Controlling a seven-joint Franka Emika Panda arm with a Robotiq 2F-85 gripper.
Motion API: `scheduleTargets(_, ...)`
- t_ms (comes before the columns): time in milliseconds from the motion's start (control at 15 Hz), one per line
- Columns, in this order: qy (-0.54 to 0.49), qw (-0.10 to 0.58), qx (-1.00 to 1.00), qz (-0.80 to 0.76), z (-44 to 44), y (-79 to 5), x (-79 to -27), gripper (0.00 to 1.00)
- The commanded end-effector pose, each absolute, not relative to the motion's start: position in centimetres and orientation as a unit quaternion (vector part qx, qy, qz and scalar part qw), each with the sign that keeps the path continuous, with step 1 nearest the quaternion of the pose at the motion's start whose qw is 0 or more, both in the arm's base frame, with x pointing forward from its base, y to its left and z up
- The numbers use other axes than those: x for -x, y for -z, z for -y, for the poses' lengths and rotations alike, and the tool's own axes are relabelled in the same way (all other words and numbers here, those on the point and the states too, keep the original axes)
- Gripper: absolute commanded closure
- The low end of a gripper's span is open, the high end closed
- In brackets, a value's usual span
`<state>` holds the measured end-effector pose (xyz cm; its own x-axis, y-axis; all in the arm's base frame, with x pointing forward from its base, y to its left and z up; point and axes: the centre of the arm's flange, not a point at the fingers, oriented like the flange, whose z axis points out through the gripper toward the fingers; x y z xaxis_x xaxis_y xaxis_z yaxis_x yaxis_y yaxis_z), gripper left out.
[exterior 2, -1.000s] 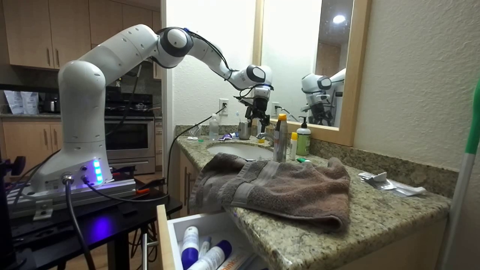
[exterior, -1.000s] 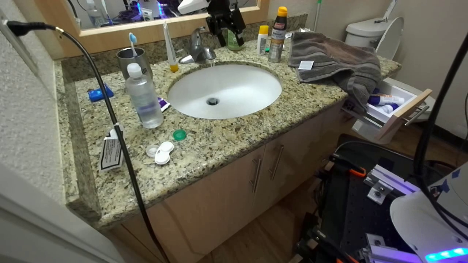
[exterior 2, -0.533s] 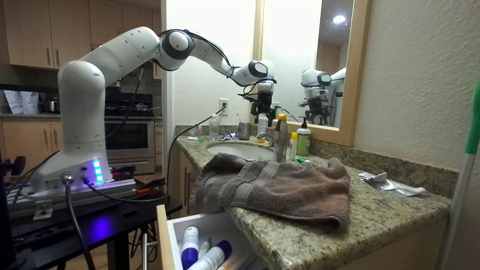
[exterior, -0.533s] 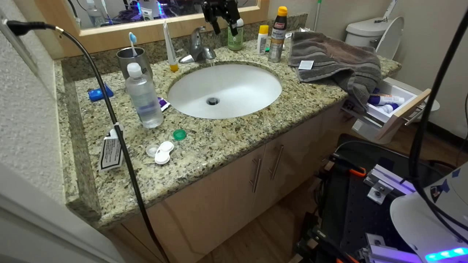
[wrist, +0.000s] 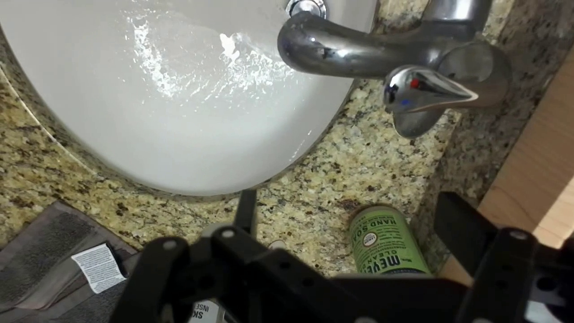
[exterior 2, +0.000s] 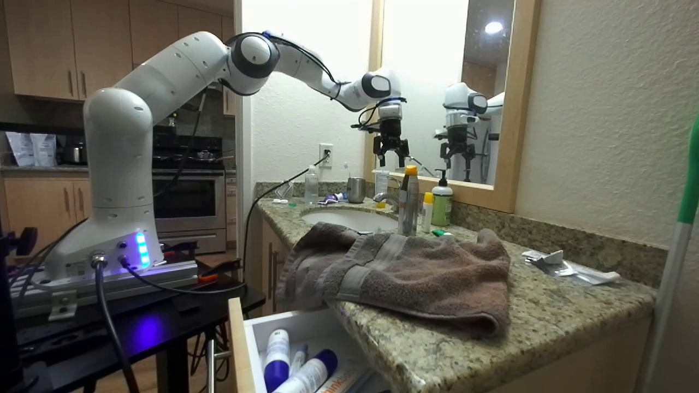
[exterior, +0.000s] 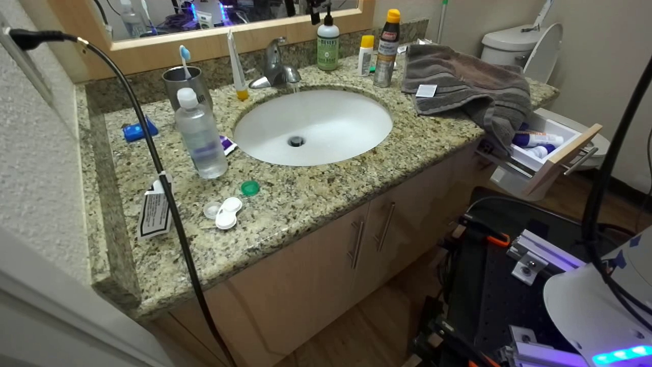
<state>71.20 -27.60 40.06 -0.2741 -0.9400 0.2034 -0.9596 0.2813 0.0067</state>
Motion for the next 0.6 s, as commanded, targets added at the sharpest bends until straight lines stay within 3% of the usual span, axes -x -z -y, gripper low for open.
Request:
scheduleTargets(0, -0.033, 0.089, -0.632, 0.769, 26.4, -38.7, -71.8, 0.0)
scheduleTargets(533, -0.018, 0.095, -0.651, 0.753, 24.9, -37.5, -72.6, 0.0)
